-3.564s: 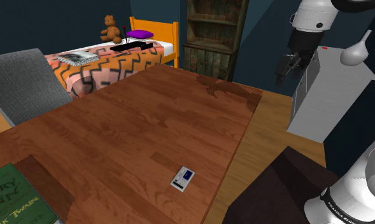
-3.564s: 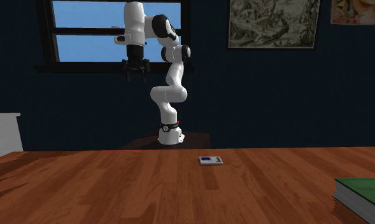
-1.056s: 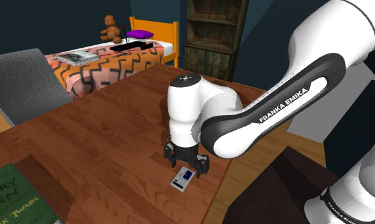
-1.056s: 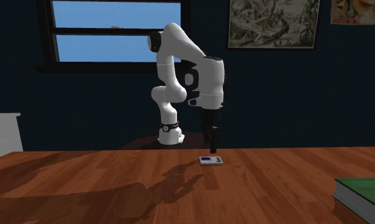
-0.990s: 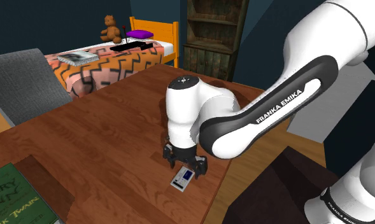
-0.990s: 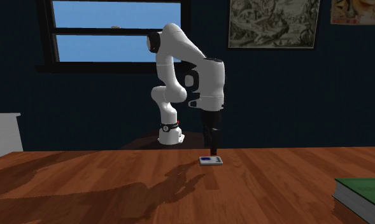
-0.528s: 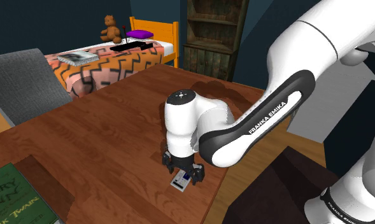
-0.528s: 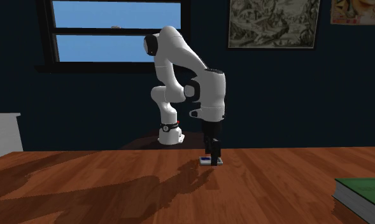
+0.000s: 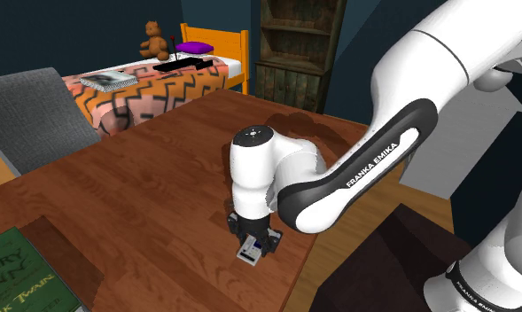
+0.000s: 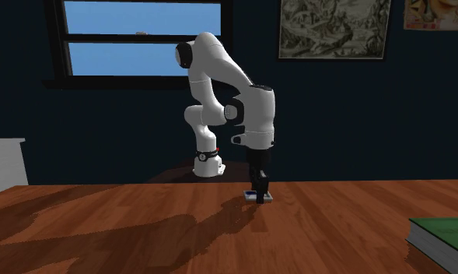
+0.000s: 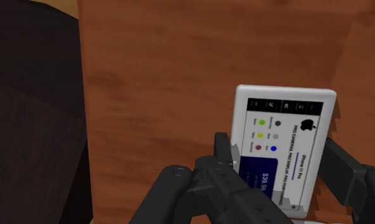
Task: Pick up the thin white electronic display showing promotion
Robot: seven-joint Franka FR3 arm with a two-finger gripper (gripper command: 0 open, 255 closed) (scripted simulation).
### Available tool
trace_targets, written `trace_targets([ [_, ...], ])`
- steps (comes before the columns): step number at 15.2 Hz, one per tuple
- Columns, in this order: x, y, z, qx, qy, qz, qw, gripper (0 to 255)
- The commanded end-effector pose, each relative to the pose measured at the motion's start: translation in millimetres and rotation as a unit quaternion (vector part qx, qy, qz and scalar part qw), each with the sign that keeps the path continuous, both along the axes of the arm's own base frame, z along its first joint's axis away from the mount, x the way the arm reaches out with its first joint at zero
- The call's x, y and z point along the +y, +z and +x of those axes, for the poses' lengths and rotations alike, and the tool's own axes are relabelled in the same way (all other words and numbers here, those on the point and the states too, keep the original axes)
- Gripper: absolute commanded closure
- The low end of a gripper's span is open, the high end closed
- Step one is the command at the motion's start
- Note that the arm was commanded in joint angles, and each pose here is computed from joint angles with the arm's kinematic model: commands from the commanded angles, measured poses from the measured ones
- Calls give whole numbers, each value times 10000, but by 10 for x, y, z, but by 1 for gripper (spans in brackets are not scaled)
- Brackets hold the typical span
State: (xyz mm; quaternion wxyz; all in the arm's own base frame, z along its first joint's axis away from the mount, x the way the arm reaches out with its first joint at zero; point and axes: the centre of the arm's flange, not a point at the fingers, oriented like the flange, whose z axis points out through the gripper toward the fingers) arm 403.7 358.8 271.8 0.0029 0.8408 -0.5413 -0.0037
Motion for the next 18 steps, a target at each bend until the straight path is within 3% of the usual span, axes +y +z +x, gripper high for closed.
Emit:
trace_targets([
  [1,-16,-35,-23,49,2,-32,10000,255],
  [4,4,-34,-12,48,3,-33,10000,255],
  [18,4,705,-12,48,3,-33,10000,255],
])
